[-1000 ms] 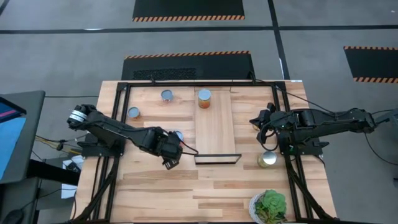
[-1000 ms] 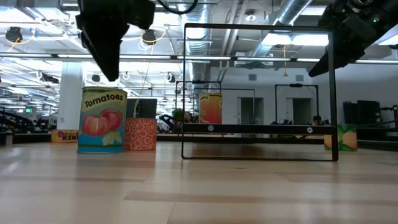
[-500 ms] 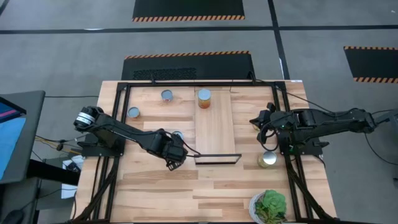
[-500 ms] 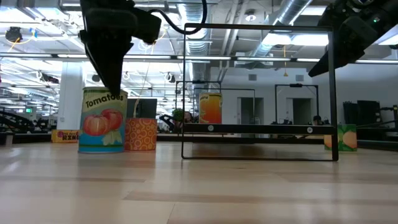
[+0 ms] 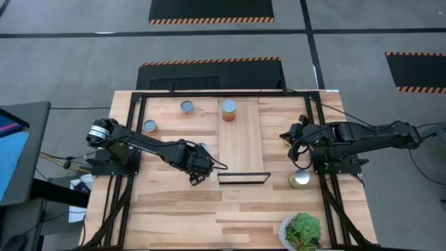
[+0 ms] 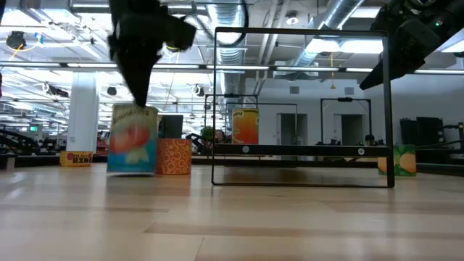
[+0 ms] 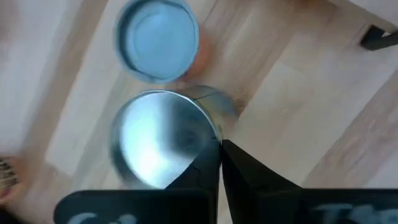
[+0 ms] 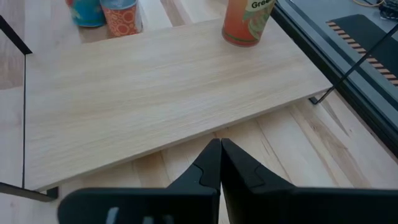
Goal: Pick and place cans onto a shelf
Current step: Put the canned tomatoes on the shelf
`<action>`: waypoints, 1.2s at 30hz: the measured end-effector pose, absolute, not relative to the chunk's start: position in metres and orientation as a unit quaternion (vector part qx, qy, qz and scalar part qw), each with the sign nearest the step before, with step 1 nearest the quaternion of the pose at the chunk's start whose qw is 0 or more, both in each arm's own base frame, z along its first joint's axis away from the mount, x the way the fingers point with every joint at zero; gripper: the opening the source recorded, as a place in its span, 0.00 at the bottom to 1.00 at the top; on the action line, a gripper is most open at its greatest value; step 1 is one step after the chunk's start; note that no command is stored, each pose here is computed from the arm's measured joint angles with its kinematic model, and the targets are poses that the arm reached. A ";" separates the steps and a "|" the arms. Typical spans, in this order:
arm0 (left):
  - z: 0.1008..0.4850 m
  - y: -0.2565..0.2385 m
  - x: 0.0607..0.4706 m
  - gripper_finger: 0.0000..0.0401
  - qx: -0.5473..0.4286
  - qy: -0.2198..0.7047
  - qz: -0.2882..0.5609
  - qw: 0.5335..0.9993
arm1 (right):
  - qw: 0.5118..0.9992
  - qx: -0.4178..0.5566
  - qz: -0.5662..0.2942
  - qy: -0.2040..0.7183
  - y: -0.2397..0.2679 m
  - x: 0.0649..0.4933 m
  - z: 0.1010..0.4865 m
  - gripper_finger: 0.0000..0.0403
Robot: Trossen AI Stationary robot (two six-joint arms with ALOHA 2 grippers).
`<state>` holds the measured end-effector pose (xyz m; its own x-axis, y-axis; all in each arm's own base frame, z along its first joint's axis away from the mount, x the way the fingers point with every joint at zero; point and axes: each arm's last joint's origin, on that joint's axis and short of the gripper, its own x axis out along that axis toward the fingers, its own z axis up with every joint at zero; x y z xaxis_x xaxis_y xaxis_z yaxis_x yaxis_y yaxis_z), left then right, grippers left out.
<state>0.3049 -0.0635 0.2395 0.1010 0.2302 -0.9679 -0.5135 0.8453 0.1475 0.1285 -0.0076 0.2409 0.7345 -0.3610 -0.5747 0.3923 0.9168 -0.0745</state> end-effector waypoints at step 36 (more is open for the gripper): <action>0.286 0.025 0.409 0.00 -0.021 0.495 0.144 0.856 | 0.934 0.028 -0.202 0.295 -0.008 0.129 0.242 0.07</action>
<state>0.4090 0.0247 0.2856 0.4678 0.2259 -0.8545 -0.2685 0.9574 0.1062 0.1294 -0.0076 0.2420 0.7446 -0.3604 -0.5619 0.3937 0.9168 -0.0664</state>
